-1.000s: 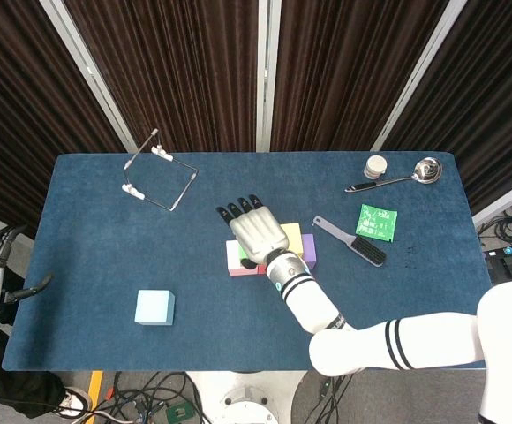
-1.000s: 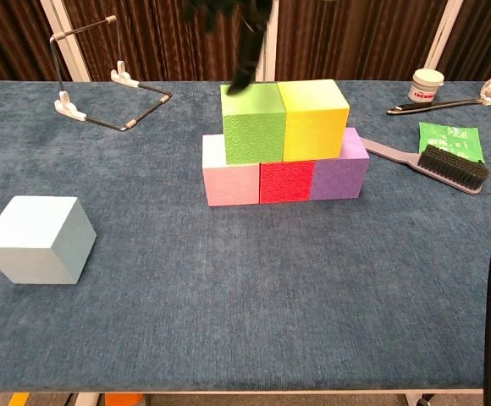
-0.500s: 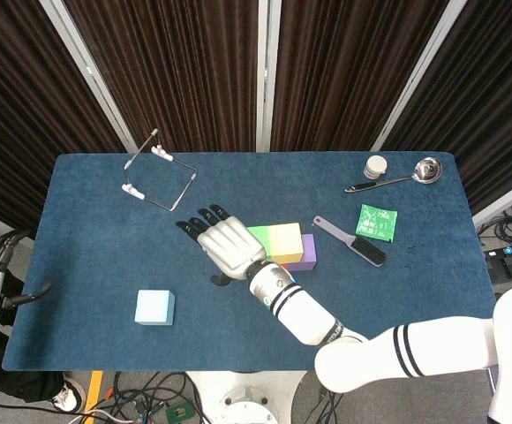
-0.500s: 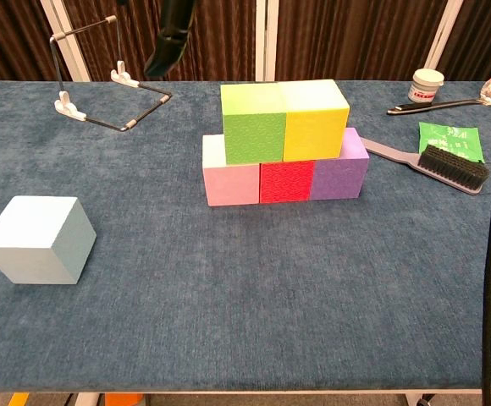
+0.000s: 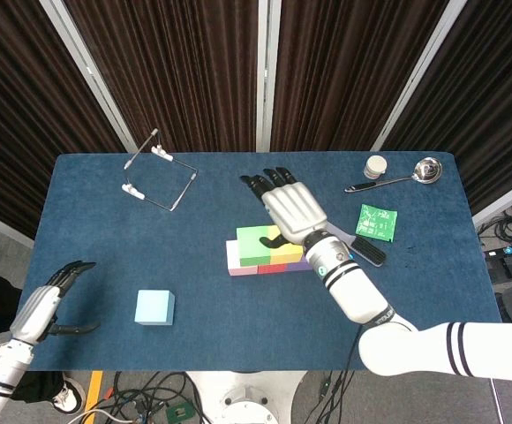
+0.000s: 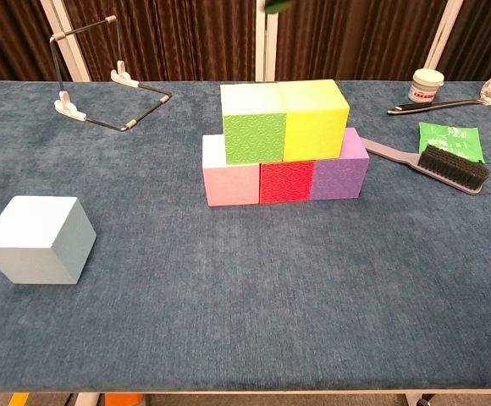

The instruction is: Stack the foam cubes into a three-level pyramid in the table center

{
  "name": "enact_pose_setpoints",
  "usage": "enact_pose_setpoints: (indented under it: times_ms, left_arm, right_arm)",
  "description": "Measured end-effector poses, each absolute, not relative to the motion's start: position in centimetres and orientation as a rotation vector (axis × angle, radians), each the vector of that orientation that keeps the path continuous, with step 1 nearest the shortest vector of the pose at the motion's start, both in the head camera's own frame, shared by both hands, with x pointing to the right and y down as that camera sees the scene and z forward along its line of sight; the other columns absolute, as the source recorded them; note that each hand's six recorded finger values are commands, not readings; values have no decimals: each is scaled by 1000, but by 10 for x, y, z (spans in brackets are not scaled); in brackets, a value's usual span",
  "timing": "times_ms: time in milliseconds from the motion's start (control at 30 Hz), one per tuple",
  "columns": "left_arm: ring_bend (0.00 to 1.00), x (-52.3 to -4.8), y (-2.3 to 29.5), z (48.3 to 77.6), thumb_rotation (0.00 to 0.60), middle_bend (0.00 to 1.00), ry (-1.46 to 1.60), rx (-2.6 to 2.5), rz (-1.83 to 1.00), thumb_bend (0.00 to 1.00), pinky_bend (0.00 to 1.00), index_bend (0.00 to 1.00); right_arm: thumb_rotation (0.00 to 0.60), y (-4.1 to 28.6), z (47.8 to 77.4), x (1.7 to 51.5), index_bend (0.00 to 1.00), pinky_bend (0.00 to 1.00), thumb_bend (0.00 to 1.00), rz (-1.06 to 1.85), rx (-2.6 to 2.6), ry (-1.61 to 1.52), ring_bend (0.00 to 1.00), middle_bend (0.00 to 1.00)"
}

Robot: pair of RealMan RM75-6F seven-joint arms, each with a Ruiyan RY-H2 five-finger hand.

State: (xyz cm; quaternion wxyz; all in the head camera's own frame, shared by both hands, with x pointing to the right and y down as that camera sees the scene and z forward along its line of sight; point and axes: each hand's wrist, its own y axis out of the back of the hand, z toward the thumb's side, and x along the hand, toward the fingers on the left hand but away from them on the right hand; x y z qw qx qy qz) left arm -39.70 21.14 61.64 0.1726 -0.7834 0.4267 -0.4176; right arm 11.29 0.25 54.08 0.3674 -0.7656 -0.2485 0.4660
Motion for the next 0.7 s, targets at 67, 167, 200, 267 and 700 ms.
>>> enact_pose_setpoints:
  times_ms: [67,167,200,267,700]
  left_arm:
    - [26,-380,214,622,600,125,1212,-2240,-1166,62,104,94]
    - [26,-358,218,632,600,96,1190,-2256,-1160,62,104,68]
    - [26,-351,220,636,600,87,1181,-2266,-1160,62,104,64]
    - [26,-339,221,642,600,84,1164,-2278,-1160,63,104,62]
    - [25,-305,220,671,600,119,1090,-2258,-1244,63,104,61]
  right_arm:
    - [600,-1,544,131,0,0,120,1226,-1967,-665,0,115]
    - [600,-2,548,151,0,0,120,1251,-1977,-689,0,110]
    - [600,-3,549,159,0,0,120,1259,-1977,-695,0,107]
    - [600,-5,548,174,0,0,120,1276,-1977,-710,0,103]
    - [600,-5,549,240,0,0,120,1327,-2002,-798,0,102]
